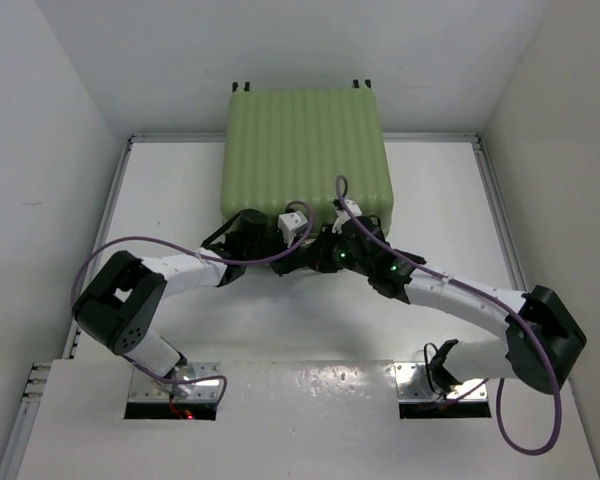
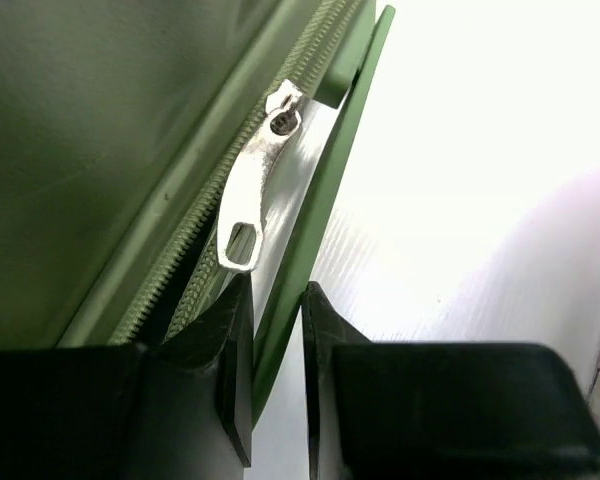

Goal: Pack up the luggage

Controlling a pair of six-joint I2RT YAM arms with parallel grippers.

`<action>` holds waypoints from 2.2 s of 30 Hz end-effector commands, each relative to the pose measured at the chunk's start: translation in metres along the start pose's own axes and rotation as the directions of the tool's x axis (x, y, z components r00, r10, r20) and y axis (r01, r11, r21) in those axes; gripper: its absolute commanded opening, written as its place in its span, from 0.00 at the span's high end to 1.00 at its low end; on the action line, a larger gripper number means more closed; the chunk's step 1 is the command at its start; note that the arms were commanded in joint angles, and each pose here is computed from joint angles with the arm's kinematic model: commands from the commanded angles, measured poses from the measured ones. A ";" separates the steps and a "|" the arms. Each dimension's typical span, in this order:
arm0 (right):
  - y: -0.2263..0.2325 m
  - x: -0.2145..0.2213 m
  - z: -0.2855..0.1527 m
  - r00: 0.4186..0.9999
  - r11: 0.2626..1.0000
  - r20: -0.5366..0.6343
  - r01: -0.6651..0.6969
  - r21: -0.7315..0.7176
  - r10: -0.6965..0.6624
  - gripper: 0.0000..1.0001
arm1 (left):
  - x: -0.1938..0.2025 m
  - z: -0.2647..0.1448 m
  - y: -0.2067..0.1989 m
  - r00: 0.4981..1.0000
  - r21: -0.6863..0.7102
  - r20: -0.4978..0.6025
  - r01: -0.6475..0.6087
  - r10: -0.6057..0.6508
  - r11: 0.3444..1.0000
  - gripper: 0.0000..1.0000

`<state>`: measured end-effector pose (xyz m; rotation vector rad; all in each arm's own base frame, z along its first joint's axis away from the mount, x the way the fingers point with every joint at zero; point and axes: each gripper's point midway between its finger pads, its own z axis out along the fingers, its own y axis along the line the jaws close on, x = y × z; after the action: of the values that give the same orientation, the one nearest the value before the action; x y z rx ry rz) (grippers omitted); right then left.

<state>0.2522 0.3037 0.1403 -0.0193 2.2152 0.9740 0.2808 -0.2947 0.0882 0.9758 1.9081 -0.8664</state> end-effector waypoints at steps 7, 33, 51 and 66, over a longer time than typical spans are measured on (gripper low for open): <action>0.098 0.016 -0.013 0.987 0.870 -0.022 0.128 -0.477 -0.158 1.00 | 0.015 0.005 -0.024 0.972 0.065 -0.083 0.225 -0.220 0.972 1.00; 0.007 -0.105 -0.154 0.701 0.746 0.284 0.660 0.088 -0.654 0.59 | -0.139 -0.167 -0.077 0.939 -0.150 0.301 -0.124 0.165 0.981 0.13; -0.190 -0.316 -0.094 0.934 0.971 0.327 0.074 0.229 -0.148 0.68 | -0.117 -0.243 0.317 0.779 -0.491 0.461 0.623 -0.425 0.608 0.67; -0.252 -0.214 -0.046 0.988 0.989 0.096 0.110 0.103 -0.120 0.69 | -0.195 0.000 0.300 0.902 0.120 0.286 0.302 -0.324 0.946 0.73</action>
<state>0.4677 0.0349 0.1205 0.0714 2.1933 0.7947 0.6460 -0.0833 0.1261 0.1678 2.0275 -0.8823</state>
